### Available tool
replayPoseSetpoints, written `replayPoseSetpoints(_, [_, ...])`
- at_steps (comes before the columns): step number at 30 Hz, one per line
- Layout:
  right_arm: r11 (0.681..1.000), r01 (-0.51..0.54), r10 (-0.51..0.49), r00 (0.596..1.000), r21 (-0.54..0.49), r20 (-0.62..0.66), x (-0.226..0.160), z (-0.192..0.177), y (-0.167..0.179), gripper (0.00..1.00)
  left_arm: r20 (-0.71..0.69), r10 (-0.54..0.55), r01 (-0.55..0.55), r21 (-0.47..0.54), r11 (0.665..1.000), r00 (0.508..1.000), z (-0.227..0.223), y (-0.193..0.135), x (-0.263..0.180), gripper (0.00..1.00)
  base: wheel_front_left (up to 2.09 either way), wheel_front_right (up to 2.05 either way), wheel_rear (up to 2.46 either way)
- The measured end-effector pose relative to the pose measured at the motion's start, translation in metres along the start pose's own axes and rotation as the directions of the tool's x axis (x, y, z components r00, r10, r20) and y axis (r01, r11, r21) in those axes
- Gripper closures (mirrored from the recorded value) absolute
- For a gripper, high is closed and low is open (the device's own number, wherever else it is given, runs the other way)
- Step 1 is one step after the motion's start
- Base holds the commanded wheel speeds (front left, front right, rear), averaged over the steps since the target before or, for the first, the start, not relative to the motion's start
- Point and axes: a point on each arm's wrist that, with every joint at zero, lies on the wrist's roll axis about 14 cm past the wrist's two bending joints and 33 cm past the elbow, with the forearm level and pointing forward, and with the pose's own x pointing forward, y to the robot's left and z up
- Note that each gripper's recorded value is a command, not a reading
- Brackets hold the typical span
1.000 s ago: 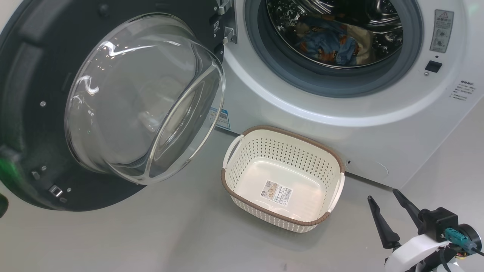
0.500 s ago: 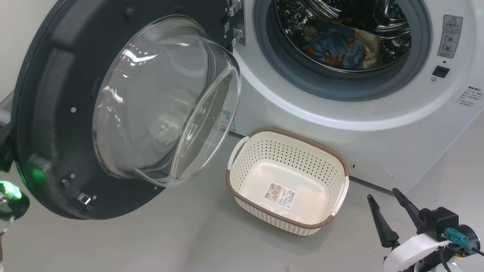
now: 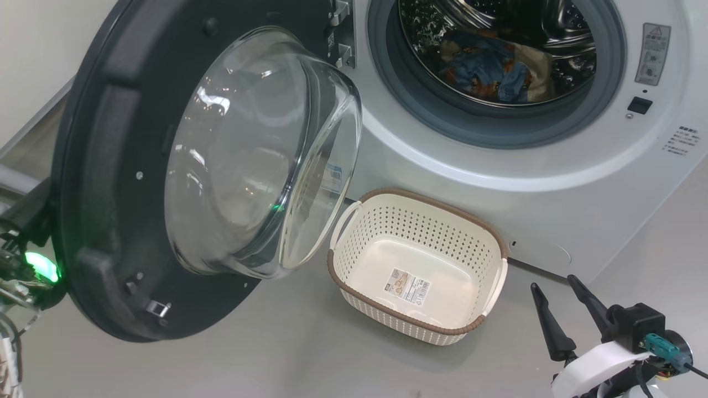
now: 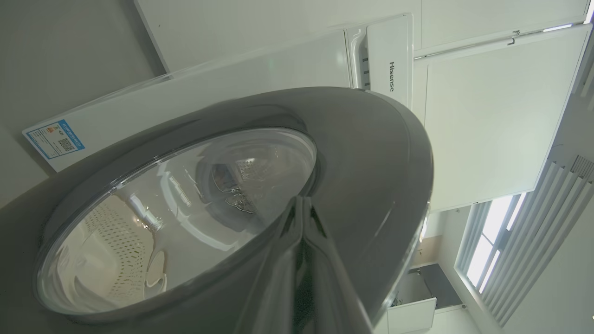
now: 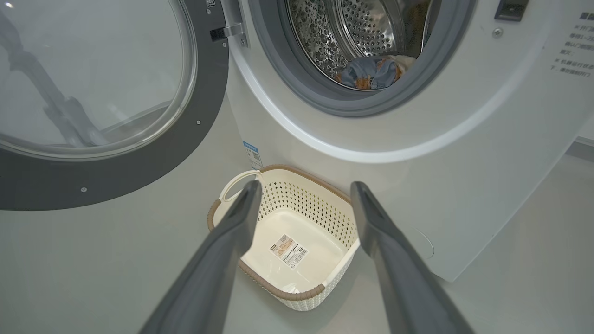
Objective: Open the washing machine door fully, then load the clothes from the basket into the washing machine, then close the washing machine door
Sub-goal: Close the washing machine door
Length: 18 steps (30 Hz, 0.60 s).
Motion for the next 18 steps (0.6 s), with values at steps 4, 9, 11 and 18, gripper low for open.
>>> replayPoseSetpoints(4, [1.0, 0.009, -0.009, 1.0, 0.015, 0.008, -0.001, 0.001, 0.001, 0.0, -0.076, -0.043, 0.044, 0.007, 0.999, 0.996, -0.021, -0.01, 0.01, 1.0, 0.0, 0.0, 0.0])
replayPoseSetpoints(9, [0.999, 0.028, -0.028, 0.999, 0.031, 0.018, -0.004, 0.003, 0.0, 0.0, -0.15, -0.108, 0.111, 0.01, 0.994, 0.983, -0.041, -0.025, 0.021, 1.0, 0.0, 0.0, 0.0])
replayPoseSetpoints(11, [0.999, 0.038, -0.039, 0.999, 0.036, 0.022, -0.006, 0.003, -0.001, 0.0, -0.173, -0.123, 0.127, 0.015, 0.992, 0.977, -0.049, -0.029, 0.025, 1.0, 0.0, 0.0, 0.0])
replayPoseSetpoints(18, [0.995, 0.071, -0.074, 0.997, 0.065, 0.036, -0.013, 0.005, -0.002, 0.0, -0.26, -0.213, 0.221, 0.003, 0.975, 0.942, -0.081, -0.05, 0.042, 1.0, 0.0, 0.0, 0.0])
